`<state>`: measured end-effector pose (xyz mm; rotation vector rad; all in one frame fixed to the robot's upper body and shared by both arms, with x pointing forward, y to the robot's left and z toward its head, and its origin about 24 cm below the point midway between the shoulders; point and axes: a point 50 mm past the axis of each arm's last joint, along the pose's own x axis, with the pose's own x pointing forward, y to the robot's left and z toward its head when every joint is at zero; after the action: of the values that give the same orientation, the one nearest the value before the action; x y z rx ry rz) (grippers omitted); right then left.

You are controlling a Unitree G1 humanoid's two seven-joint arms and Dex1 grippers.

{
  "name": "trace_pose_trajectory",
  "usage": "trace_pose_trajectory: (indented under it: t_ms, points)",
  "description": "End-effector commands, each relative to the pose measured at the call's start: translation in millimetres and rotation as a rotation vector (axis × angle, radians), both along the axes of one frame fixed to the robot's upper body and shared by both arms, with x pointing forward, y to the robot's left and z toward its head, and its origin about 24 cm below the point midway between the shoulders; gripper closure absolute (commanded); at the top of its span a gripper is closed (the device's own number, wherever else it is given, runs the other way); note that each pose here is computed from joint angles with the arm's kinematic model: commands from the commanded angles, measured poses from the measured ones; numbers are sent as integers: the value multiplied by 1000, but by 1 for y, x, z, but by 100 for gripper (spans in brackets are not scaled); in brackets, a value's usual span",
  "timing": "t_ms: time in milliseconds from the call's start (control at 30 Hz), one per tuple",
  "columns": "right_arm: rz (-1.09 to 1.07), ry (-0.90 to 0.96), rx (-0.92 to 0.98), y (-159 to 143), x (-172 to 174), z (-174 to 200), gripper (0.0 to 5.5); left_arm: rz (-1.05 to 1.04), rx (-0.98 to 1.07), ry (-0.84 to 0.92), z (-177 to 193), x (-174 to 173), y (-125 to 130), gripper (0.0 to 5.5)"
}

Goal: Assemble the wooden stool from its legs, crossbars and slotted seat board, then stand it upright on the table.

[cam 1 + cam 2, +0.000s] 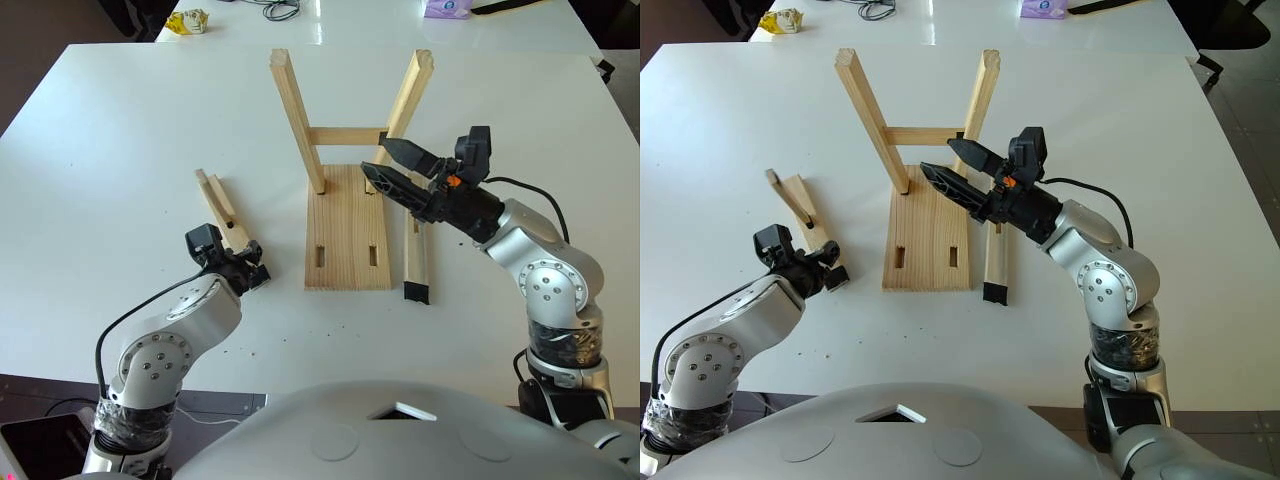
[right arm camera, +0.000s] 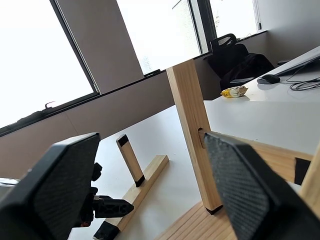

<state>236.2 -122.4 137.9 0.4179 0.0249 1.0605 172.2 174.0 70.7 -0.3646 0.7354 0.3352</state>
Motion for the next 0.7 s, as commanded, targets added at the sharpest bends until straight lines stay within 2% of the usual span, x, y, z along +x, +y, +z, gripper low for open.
trace_pose_trajectory:
  t_ms: [33, 400, 567, 700]
  points:
    - [9, -2, -2, 0, 2, 3, 170, 7, -4, 0, -2, 2, -3, 193]
    - [19, 1, 20, 7, 2, 3, 170, 21, -26, 46, -12, 7, -7, 193]
    - [-3, -3, 44, 10, 1, 2, 170, 10, 43, 117, -18, 5, -1, 193]
    - [-37, 1, 77, 13, -2, 1, 170, -67, 99, 162, -18, 6, 5, 239]
